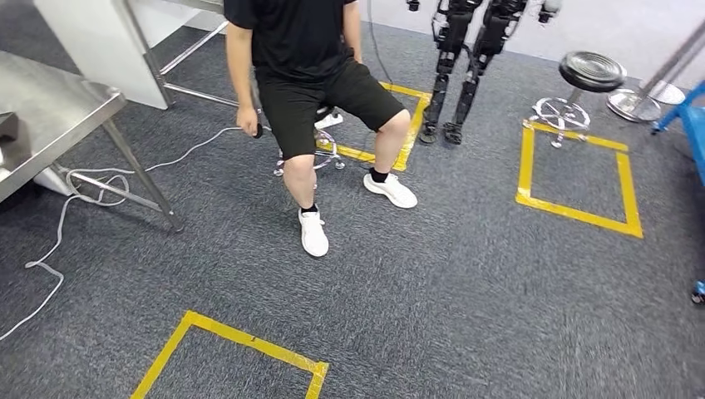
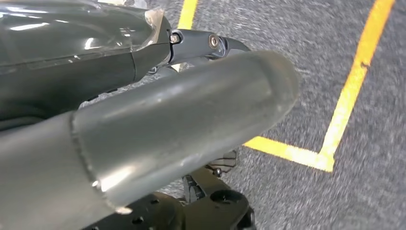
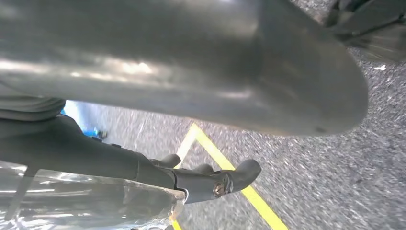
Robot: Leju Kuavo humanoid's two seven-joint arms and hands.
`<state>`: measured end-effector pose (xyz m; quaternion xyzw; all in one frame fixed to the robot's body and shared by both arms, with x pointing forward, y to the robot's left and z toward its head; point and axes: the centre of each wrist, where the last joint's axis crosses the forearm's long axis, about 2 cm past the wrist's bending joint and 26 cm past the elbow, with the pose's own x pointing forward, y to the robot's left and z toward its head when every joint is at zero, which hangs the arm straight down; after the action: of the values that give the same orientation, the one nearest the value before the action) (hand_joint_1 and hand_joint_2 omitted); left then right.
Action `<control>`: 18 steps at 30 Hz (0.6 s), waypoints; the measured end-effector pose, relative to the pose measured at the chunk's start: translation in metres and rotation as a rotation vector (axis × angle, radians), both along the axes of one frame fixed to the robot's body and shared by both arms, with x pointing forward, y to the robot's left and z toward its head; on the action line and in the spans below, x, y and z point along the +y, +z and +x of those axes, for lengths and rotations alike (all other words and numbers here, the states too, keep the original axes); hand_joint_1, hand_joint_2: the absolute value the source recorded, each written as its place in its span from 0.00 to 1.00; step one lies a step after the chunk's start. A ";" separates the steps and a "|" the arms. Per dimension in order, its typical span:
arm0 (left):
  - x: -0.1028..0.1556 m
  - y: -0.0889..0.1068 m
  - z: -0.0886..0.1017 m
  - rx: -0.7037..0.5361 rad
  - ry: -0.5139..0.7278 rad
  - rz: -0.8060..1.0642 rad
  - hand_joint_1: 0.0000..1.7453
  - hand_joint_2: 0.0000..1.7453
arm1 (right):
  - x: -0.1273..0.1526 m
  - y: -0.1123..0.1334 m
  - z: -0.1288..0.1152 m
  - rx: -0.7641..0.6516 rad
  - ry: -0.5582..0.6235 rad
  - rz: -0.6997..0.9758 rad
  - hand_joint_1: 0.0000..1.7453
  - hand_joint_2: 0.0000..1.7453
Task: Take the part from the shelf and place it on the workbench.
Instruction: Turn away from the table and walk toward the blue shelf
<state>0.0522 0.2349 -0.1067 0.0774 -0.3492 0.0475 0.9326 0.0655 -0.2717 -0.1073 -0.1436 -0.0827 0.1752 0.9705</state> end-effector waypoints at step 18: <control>-0.001 0.000 -0.002 -0.024 -0.068 -0.027 0.00 0.00 | -0.009 -0.001 -0.006 -0.020 -0.067 0.005 0.00 0.00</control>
<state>0.0503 0.2341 -0.1071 0.0522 -0.3623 0.0216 0.9304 0.0593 -0.2806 -0.1085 -0.1456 -0.0882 0.1409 0.9753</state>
